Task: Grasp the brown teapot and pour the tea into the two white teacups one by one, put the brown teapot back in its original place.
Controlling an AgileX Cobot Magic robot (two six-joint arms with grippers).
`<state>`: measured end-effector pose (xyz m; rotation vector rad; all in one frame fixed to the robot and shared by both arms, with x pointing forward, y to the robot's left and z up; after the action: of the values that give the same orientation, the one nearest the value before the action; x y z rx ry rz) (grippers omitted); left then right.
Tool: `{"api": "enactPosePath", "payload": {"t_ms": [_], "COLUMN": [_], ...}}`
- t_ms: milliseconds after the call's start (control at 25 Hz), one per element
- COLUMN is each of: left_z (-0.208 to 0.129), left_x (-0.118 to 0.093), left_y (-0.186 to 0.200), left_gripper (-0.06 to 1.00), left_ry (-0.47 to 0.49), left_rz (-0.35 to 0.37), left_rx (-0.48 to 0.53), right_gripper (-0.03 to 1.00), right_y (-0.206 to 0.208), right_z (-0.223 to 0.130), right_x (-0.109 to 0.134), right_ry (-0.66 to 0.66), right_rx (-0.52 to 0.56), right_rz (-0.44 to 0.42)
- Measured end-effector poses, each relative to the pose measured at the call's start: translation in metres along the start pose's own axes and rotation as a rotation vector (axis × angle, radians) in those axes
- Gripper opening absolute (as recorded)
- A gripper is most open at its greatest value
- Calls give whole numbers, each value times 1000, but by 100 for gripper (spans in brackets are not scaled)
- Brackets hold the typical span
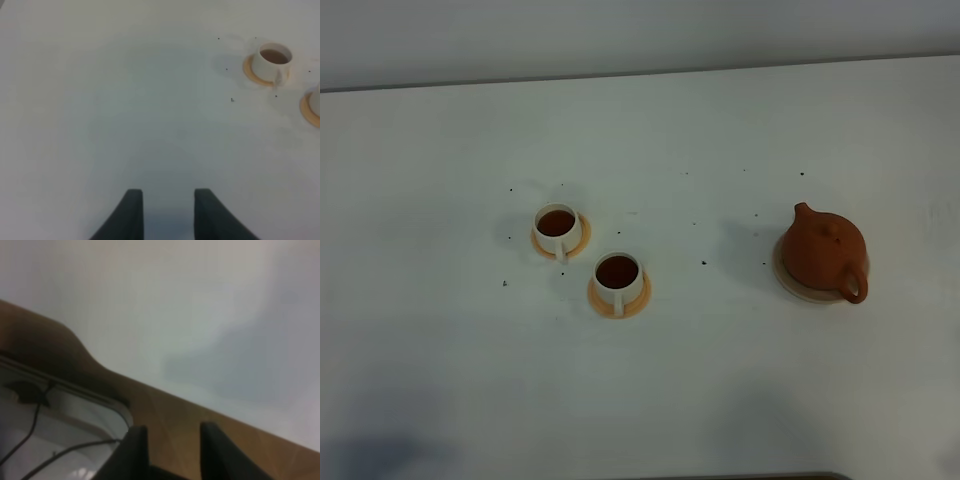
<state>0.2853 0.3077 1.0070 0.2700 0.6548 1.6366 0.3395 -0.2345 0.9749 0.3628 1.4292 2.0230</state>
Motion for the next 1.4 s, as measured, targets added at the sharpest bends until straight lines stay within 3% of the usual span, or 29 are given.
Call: {"api": "enactPosePath", "payload": {"t_ms": [360, 760, 1400], "left_z": [0, 0, 0], "left_x": [0, 0, 0], "left_y": [0, 0, 0], "left_gripper": [25, 25, 25], "left_ry": [2, 1, 1], "left_rz": [0, 0, 0], "left_rx": [0, 0, 0], "right_gripper": [24, 24, 24], "right_y": [-14, 12, 39], "right_z": [-10, -30, -46], "right_x": [-1, -29, -31], "right_ry": [-33, -313, -447], "right_rx": [-28, -142, -274], "right_rz": [-26, -242, -439]}}
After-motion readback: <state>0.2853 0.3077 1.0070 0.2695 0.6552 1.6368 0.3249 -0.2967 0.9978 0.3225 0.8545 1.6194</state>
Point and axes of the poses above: a point on each arm's last joint axis where the gripper is mounted, y pointing back along that axis away from the gripper, x along the wrist's bending axis when the last joint is at zero, z = x × y, the point moved 7 cm from there along -y, pointing out along that axis toward the gripper, and after that the axes turned 15 degrees about y, right-handed, at the moved point
